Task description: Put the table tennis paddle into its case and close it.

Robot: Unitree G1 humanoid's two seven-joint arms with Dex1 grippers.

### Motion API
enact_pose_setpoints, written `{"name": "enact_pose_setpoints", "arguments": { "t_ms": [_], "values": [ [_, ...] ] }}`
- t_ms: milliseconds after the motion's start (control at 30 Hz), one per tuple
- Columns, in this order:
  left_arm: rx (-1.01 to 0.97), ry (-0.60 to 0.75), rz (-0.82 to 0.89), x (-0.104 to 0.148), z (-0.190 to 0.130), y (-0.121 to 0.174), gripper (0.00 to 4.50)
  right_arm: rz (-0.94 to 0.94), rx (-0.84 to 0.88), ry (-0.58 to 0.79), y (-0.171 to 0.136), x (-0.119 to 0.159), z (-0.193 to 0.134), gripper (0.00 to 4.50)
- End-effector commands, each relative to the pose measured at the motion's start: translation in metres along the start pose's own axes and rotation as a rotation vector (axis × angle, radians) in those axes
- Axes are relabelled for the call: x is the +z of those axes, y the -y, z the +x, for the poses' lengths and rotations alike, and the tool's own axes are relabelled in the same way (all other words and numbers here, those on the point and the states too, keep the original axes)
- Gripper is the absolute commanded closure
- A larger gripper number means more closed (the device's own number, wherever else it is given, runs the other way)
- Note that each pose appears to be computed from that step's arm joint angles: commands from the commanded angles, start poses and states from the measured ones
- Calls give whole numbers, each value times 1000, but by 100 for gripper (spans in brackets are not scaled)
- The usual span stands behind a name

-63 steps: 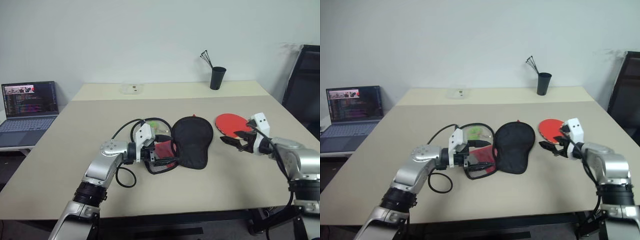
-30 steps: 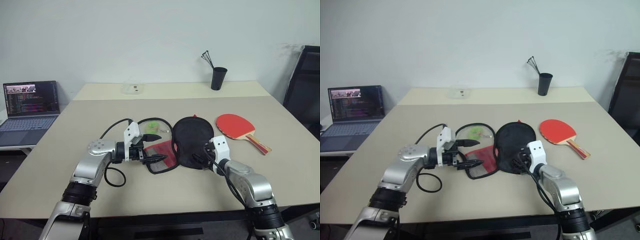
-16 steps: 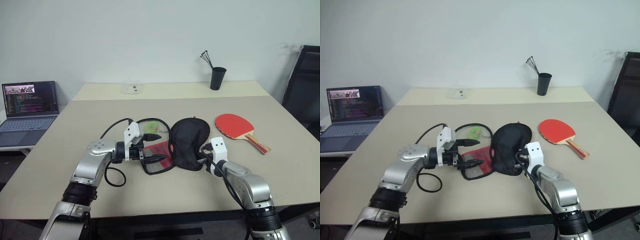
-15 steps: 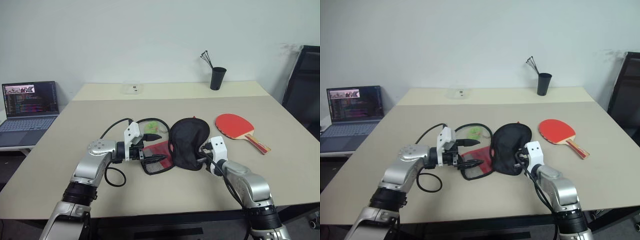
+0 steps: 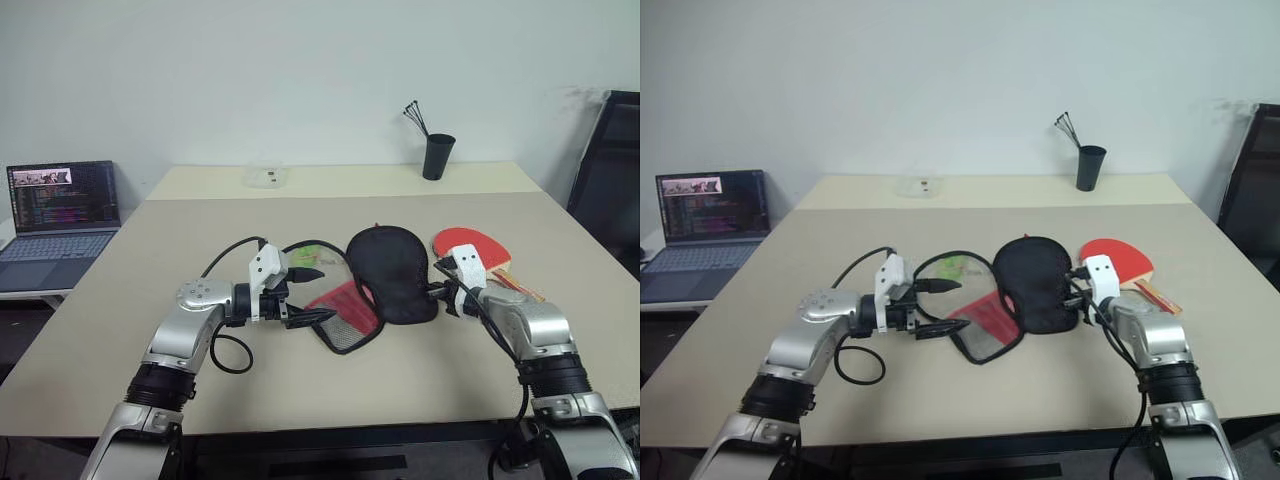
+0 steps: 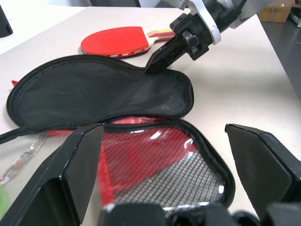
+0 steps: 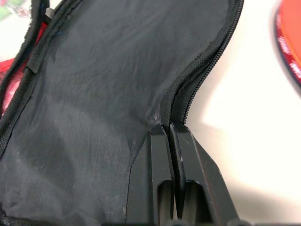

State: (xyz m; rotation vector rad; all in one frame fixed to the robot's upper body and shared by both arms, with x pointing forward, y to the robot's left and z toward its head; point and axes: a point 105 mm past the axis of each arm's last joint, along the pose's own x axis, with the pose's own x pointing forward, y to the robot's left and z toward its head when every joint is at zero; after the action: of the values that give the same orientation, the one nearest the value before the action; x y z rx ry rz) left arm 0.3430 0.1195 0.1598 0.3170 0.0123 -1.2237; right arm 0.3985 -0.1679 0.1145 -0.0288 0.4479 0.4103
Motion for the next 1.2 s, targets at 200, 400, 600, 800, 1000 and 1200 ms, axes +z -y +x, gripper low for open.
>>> {"name": "enact_pose_setpoints", "arguments": {
  "t_ms": [200, 400, 600, 800, 1000, 1200],
  "values": [
    [-7, 29, 49, 13, 4, -1, 0, 11, 60, 88, -12, 23, -6, 318],
    [-17, 36, 51, 15, 6, 1, 0, -98, 179, 218, -15, 51, -38, 114],
    [-38, 48, 56, 19, 10, 4, 0, -145, 62, 214, 43, 60, -64, 2],
    [-69, 60, 63, 23, 18, 5, 0, -95, -93, 136, 100, 50, -61, 2],
    [-88, 63, 71, 26, 23, 4, 0, -80, -187, 67, 126, 38, -46, 2],
    [-87, 64, 77, 27, 23, 4, 0, -75, -242, -22, 137, 13, -41, 2]
  ]
}}
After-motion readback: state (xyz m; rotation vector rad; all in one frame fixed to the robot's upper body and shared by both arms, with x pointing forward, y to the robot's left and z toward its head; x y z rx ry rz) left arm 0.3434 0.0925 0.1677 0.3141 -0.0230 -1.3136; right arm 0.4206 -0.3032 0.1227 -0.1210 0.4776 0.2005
